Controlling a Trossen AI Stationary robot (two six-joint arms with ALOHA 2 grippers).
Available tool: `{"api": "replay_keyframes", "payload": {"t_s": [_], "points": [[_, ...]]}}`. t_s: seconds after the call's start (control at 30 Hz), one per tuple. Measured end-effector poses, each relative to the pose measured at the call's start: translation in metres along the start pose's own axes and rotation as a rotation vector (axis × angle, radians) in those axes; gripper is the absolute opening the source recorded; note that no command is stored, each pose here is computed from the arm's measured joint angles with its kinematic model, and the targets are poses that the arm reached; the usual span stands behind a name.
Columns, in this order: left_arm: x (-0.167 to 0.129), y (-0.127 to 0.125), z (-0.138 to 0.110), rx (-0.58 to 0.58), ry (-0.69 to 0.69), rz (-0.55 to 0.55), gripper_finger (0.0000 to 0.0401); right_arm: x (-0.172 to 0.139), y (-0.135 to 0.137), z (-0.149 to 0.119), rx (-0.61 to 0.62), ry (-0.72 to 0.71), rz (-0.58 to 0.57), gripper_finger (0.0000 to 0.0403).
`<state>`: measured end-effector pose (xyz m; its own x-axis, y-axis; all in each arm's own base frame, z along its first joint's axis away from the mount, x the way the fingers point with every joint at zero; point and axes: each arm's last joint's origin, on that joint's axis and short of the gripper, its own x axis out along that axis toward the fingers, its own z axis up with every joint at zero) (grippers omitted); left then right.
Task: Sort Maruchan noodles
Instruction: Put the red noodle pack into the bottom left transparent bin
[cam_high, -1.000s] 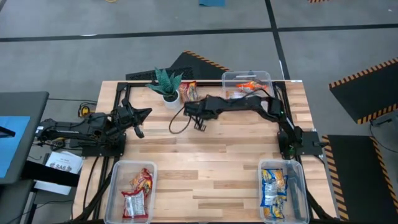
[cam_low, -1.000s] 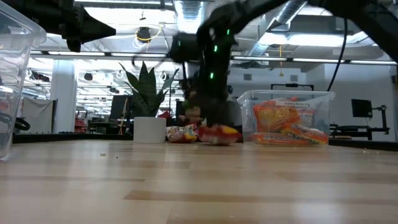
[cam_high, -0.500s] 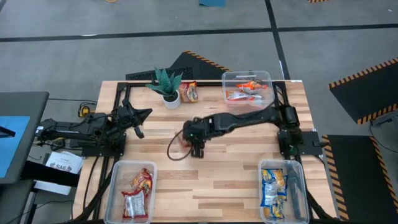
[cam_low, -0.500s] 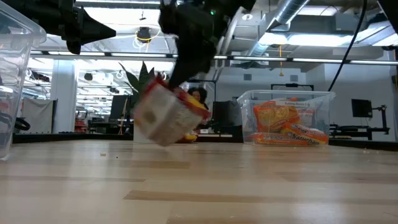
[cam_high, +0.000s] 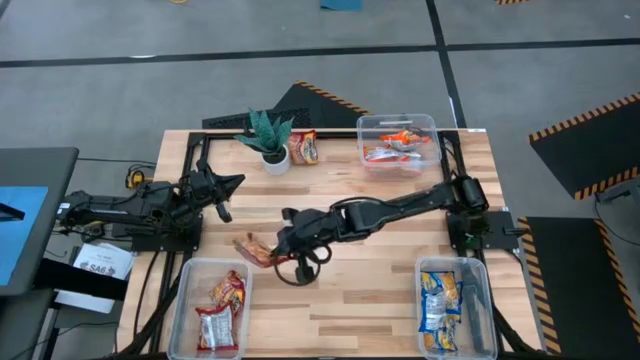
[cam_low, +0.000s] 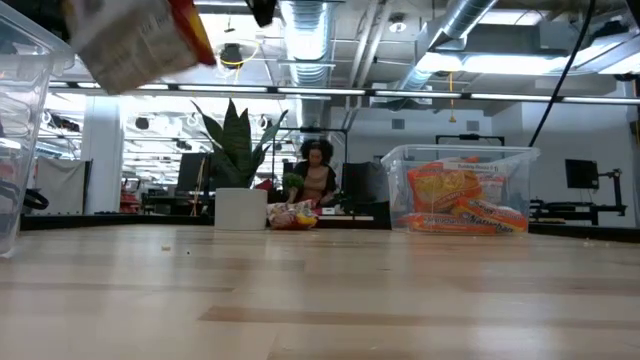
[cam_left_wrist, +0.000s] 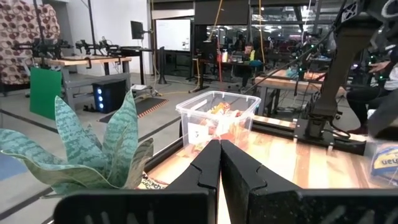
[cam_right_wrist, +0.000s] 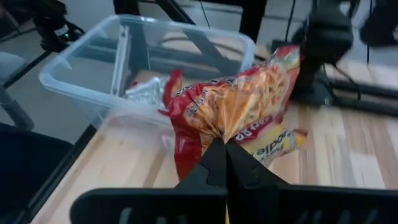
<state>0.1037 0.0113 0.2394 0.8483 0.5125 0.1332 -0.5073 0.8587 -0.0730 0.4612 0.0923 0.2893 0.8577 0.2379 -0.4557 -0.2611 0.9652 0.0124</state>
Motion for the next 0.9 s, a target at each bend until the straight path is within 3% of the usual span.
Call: {"api": "replay_keyframes", "payload": {"t_s": [0.2,0.5,0.77,0.9], "points": [[0.0,0.0,0.0,0.025,0.0,0.001,0.0,-0.001,0.01,0.016,-0.083,-0.126,0.022,0.0005],[0.0,0.0,0.0,0.025,0.0,0.008,0.0,-0.002,0.022,0.031,-0.123,-0.307,0.188,0.0005],[0.0,0.0,0.0,0.022,-0.005,0.008,0.0,0.052,0.027,0.009,-0.106,-0.394,0.324,0.0005],[0.0,0.0,0.0,0.022,-0.004,0.008,0.0,0.067,0.022,0.016,-0.094,-0.434,0.366,0.0005]]}}
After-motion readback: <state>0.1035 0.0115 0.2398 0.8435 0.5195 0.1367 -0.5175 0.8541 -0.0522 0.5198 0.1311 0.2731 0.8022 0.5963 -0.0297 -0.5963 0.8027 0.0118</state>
